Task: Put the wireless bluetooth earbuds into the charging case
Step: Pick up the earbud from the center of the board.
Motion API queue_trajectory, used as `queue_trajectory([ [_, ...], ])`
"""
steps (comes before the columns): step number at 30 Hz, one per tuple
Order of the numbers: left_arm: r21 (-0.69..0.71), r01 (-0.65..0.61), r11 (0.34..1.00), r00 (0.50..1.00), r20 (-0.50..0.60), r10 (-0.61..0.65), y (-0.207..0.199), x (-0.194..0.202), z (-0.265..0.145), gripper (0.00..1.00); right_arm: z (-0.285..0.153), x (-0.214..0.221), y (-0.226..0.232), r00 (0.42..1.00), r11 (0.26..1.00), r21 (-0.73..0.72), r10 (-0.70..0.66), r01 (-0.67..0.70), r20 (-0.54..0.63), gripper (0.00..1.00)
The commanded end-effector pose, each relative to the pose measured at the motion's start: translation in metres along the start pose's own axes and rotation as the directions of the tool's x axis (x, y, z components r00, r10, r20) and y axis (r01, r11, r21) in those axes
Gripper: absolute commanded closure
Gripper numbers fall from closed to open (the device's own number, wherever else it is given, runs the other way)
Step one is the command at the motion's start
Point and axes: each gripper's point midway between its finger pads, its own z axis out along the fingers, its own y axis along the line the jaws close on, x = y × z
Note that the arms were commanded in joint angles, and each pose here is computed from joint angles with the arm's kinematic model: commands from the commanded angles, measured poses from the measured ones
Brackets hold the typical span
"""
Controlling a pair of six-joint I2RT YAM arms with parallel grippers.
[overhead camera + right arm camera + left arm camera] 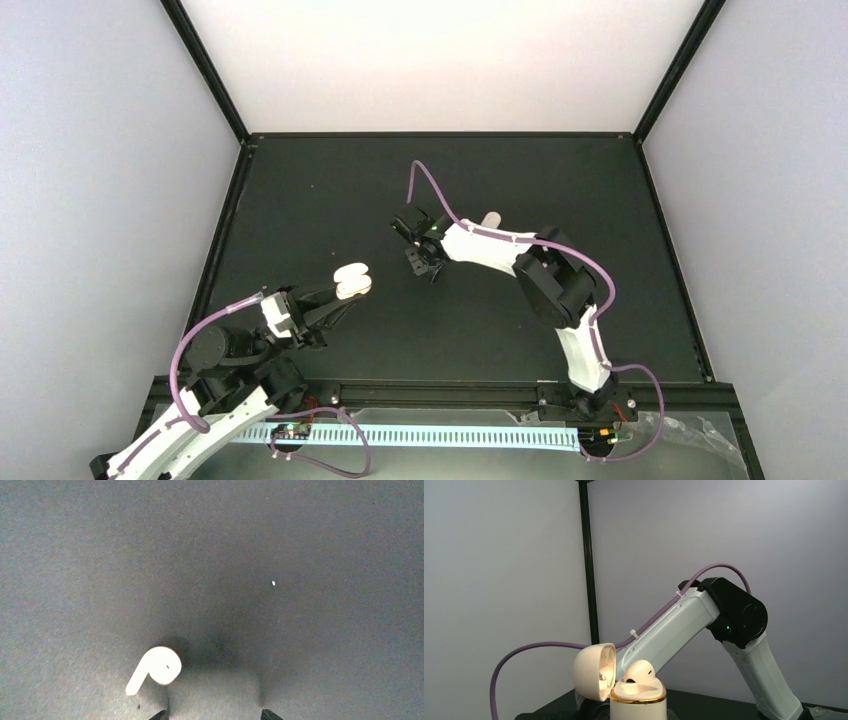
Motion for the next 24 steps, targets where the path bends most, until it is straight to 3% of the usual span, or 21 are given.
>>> queue_trajectory([
  [1, 0.012, -0.003, 1.000, 1.000, 0.014, 0.003, -0.003, -0.005, -0.001, 0.99, -0.028, -0.008, 0.001, 0.998, 0.997, -0.056, 0.052, -0.050, 0.036, 0.53],
  [6, 0.016, -0.001, 1.000, 1.000, 0.017, 0.001, -0.003, -0.006, -0.001, 0.99, -0.037, -0.024, 0.011, 0.978, 0.975, -0.123, 0.194, -0.184, 0.075, 0.53],
  [11, 0.020, 0.003, 1.000, 1.000, 0.017, -0.003, -0.004, -0.006, -0.001, 0.99, -0.029, -0.035, 0.005, 0.913, 0.919, -0.114, 0.390, -0.377, 0.120, 0.53],
  [24, 0.022, 0.005, 1.000, 1.000, 0.025, -0.006, -0.005, -0.008, -0.003, 0.98, 0.003, -0.037, 0.005, 0.921, 0.925, -0.015, 0.378, -0.379, 0.090, 0.54],
])
